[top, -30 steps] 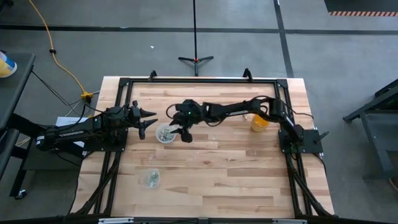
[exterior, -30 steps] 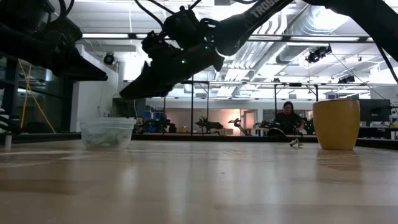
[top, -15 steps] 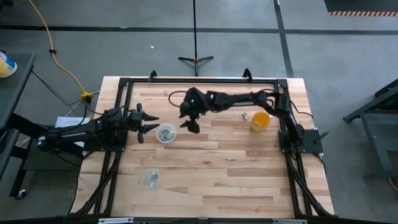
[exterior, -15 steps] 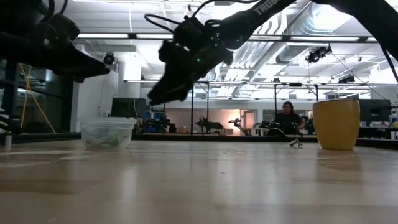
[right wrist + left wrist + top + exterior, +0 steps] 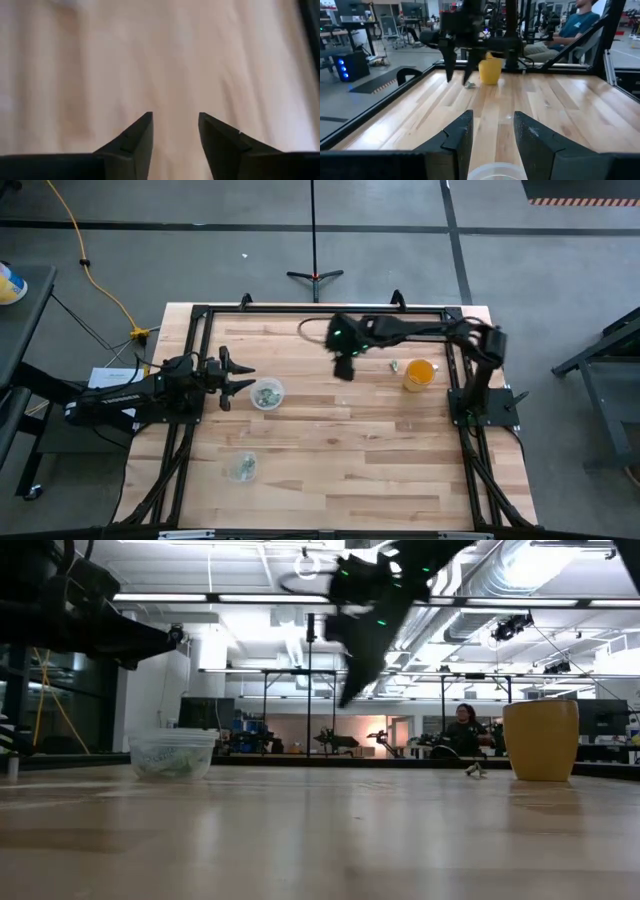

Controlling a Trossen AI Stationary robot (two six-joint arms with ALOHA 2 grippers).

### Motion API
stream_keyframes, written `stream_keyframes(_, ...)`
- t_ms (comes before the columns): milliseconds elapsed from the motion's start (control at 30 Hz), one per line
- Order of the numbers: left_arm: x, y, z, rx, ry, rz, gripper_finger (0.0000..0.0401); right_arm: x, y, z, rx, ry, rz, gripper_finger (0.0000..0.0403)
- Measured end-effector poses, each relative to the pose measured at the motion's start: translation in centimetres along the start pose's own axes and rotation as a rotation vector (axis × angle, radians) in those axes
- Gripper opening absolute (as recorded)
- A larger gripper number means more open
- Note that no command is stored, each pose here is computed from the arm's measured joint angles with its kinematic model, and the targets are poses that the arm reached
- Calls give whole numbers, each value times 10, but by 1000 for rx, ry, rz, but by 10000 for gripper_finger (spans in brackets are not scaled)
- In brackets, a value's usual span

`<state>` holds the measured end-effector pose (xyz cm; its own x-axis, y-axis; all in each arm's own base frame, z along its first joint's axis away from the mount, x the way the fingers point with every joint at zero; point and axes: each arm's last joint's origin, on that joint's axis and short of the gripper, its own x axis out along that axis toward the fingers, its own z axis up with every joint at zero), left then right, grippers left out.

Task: Pick and place Stevia / Truvia into bins
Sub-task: Put the stevia packet in the top transparent container

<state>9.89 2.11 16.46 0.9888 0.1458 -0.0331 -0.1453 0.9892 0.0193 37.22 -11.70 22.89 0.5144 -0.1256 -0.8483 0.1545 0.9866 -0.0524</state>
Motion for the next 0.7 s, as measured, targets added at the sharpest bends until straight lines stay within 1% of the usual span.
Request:
stream_keyframes(167, 0, 0, 0, 21, 0, 1, 177, -19, -32, -49, 183, 86, -155, 129)
stream_keyframes(267, 0, 0, 0, 26, 1, 12, 177, -23, -50, -74, 359, 139, -299, 126)
stream_keyframes(300, 0, 0, 0, 26, 2, 15, 177, -23, -55, -81, 402, 175, -324, 127)
stream_keyframes(367, 0, 0, 0, 25, 4, 17, 177, -23, -60, -96, 445, 264, -322, 133)
stream_keyframes(467, 0, 1, -1, 25, 4, 17, 177, -20, -63, -109, 485, 345, -300, 152)
stream_keyframes(567, 0, 1, -1, 23, 4, 20, 177, -16, -61, -118, 489, 450, -287, 179)
stream_keyframes(700, 0, 1, -1, 18, 4, 21, 177, -14, -57, -126, 502, 549, -265, 212)
